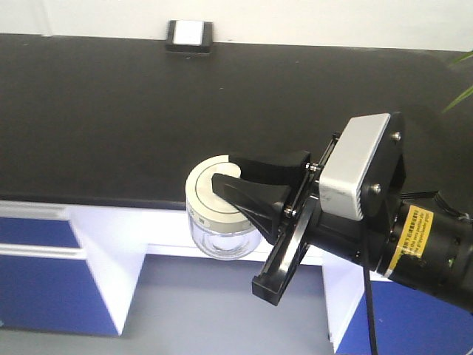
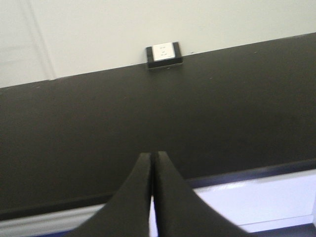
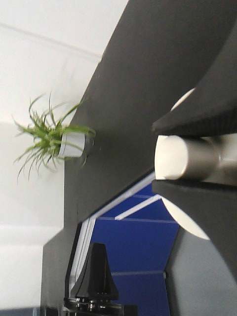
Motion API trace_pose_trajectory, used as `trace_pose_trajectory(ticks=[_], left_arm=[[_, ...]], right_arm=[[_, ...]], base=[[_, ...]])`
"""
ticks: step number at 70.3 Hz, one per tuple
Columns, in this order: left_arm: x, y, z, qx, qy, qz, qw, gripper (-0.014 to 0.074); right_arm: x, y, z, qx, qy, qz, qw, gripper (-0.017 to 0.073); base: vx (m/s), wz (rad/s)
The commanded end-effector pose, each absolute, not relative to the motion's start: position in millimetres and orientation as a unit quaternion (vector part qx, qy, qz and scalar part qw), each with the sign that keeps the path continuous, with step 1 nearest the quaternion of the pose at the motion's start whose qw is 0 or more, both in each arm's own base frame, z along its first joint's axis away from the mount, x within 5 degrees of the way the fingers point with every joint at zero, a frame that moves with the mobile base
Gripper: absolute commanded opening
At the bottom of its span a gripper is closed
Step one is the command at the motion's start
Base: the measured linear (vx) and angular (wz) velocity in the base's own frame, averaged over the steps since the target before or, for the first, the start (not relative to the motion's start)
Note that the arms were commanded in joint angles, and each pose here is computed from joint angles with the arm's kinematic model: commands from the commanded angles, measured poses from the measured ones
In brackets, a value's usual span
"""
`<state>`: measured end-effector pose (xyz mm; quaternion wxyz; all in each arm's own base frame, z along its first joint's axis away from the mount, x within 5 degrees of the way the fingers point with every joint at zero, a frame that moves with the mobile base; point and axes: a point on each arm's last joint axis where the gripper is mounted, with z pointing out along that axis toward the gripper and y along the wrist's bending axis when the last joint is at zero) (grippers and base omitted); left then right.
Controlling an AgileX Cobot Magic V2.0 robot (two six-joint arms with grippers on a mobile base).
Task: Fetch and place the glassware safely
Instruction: 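Hold the jar in the right gripper while approaching the black bench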
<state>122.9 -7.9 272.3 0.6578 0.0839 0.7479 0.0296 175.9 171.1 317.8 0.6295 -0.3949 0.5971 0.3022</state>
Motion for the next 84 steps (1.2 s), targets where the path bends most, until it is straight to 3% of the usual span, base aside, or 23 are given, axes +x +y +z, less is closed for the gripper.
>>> trace_pose_trajectory(ticks=[1,31,84], left_arm=[[123.8,-9.8,287.4,0.081,0.716,0.019,0.694,-0.0007],[123.8,-9.8,287.4,0.081,0.716,0.019,0.694,-0.0007],[123.8,-9.8,287.4,0.081,0.716,0.019,0.694,-0.0007]], right_arm=[[170.1,170.7,340.3,-0.384,0.553,0.332,0.660,-0.0003],[170.1,170.7,340.3,-0.384,0.553,0.332,0.660,-0.0003],[170.1,170.7,340.3,-0.384,0.553,0.332,0.660,-0.0003]], base=[[0.22,-0.41],[0.25,-0.21],[0.20,0.02]])
